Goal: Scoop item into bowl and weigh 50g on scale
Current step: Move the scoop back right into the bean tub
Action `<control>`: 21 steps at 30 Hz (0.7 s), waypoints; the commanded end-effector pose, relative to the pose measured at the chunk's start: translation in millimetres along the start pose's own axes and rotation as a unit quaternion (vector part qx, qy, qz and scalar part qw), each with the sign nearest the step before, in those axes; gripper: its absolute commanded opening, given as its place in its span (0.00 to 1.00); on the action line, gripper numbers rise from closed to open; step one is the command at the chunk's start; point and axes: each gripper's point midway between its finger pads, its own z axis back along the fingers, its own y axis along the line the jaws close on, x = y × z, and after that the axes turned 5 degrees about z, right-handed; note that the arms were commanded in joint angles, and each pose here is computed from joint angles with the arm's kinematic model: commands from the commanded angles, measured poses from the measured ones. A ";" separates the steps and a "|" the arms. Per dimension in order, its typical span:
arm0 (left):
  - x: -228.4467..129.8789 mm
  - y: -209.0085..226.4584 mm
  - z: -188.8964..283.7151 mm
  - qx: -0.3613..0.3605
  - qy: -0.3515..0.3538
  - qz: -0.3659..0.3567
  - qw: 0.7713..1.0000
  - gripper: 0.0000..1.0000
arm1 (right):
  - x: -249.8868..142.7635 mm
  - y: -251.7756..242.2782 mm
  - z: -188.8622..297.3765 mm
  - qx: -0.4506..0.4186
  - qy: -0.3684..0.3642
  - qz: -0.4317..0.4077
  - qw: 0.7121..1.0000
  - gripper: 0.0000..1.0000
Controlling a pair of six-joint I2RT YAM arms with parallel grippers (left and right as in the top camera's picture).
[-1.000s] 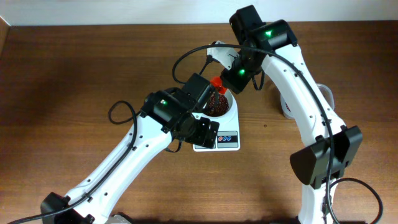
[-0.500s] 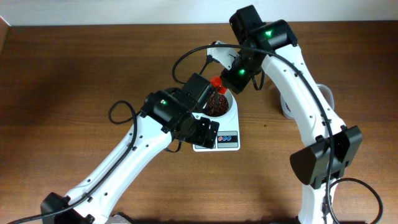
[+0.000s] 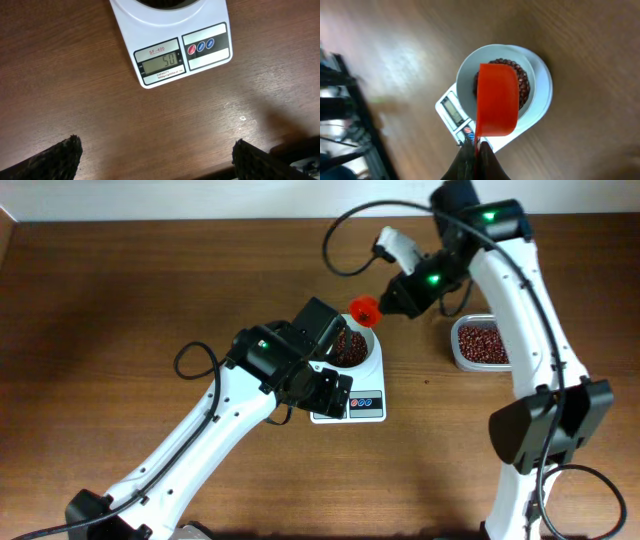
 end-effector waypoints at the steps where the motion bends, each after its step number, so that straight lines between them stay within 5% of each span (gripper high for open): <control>1: -0.9 -0.3 -1.6 0.004 0.002 0.004 1.000 0.99 | -1.0 -11.8 28.1 0.010 -0.043 -0.026 0.999 0.04; 12: -0.8 -0.3 -1.6 0.004 0.002 0.004 1.000 0.99 | -100.3 -106.5 116.5 -0.051 -0.087 -0.216 0.971 0.04; 21: -0.8 -0.3 -1.6 0.004 0.002 0.004 1.000 0.99 | -192.9 -146.9 94.3 -0.064 -0.038 -0.341 0.937 0.04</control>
